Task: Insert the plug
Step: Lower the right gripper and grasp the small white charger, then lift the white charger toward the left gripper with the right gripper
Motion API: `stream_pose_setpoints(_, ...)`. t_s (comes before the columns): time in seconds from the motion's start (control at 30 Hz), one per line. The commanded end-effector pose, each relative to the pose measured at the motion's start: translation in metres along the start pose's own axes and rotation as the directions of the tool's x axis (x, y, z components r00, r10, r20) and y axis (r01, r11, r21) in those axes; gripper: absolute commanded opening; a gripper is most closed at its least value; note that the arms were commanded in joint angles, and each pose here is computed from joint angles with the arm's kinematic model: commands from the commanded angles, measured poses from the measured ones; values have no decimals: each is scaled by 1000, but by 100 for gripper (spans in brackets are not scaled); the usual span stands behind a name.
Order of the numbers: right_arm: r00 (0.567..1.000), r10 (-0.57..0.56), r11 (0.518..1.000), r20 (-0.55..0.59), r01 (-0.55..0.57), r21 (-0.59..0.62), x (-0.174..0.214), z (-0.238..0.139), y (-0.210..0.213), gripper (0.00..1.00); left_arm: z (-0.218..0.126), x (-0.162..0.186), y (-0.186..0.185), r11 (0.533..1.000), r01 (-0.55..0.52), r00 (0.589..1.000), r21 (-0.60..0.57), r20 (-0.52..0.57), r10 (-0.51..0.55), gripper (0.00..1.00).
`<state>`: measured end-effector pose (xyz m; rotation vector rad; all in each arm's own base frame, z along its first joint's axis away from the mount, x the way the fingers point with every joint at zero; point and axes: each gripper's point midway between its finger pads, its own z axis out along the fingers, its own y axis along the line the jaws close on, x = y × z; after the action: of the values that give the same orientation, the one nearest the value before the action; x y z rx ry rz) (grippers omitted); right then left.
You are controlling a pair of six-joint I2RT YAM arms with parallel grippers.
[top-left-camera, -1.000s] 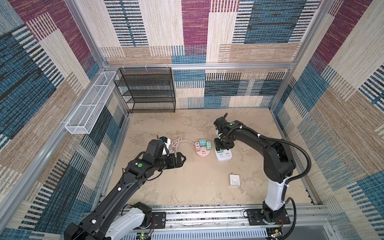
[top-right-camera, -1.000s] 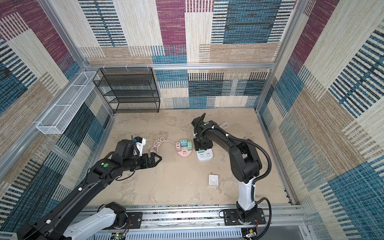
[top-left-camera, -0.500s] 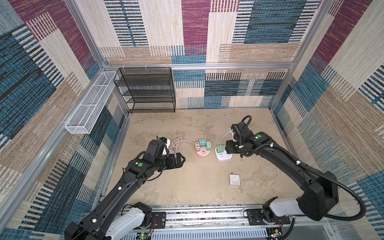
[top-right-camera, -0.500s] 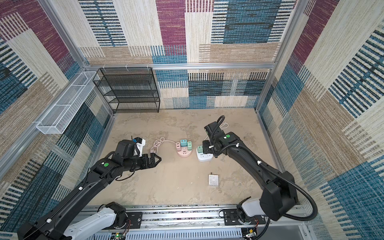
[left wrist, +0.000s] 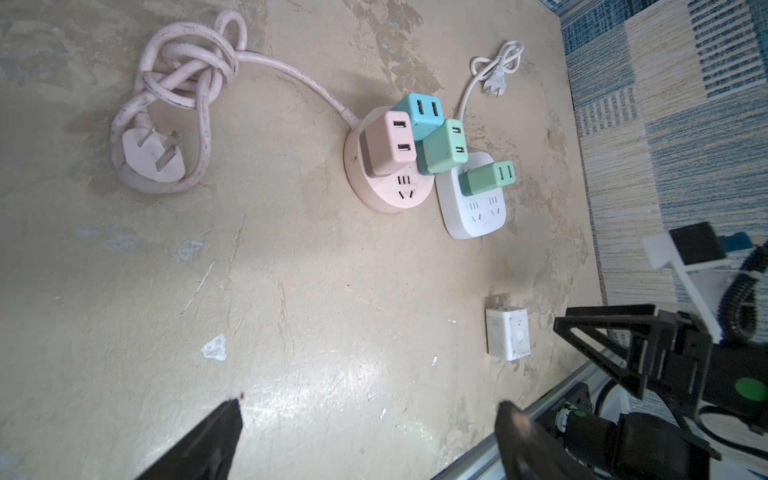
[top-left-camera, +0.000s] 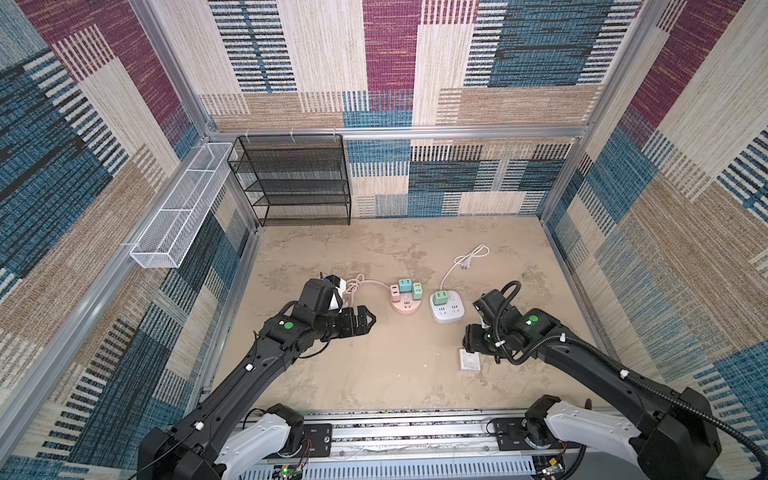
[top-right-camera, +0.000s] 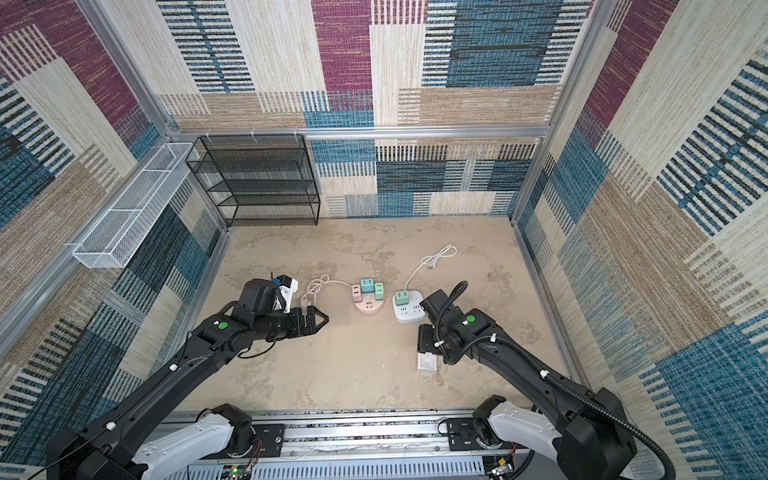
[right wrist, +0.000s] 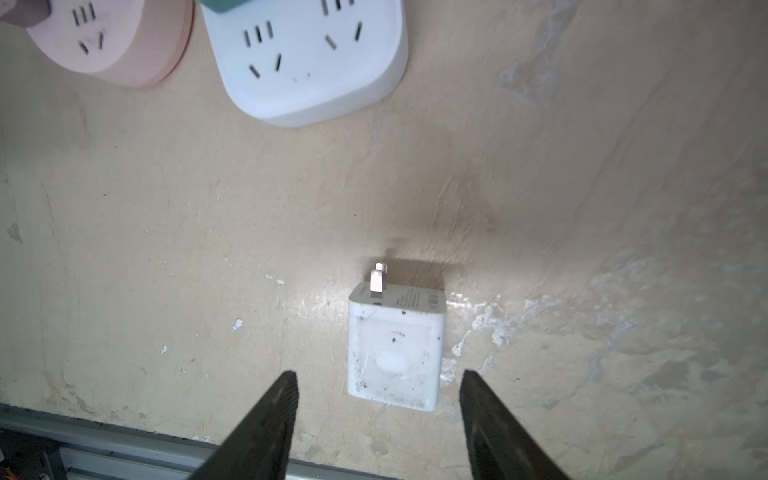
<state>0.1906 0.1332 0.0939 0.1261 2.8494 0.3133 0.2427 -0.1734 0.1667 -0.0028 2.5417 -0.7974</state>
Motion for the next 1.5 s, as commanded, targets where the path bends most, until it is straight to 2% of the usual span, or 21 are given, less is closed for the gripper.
stream_pose_setpoints(0.0,997,72,997,-39,-73,-22,13,7,3,66,1,-4,-6,999,-20,1000,29,9,20,100)
stream_pose_setpoints(0.27,992,67,997,-109,-61,56,38,34,-1,66,3,-3,-6,999,-20,1000,34,8,19,100)
stream_pose_setpoints(0.37,992,63,997,-109,-58,53,37,39,2,67,3,-2,-5,999,-23,1000,31,8,23,100)
stream_pose_setpoints(0.53,993,59,992,-105,-47,114,35,45,-6,67,3,0,-3,999,-18,1000,29,11,17,99)
stream_pose_setpoints(0.8,994,38,990,-98,-24,142,31,56,-8,66,4,3,-2,999,-12,1000,35,9,12,100)
stream_pose_setpoints(1.13,991,5,992,-132,12,128,41,71,-10,61,5,5,0,999,-11,1000,30,6,11,99)
stream_pose_setpoints(1.23,991,-4,993,-131,20,116,40,70,-8,57,4,5,0,999,-10,1000,30,8,10,99)
stream_pose_setpoints(1.33,994,-16,995,-105,27,97,34,65,-3,46,3,5,0,999,-10,1000,31,13,10,99)
stream_pose_setpoints(1.4,996,-29,996,-80,35,80,27,61,1,30,3,4,-1,999,-14,1000,32,15,13,99)
stream_pose_setpoints(1.47,997,-62,997,-42,64,41,18,54,12,5,3,3,-2,999,-15,1000,34,15,14,99)
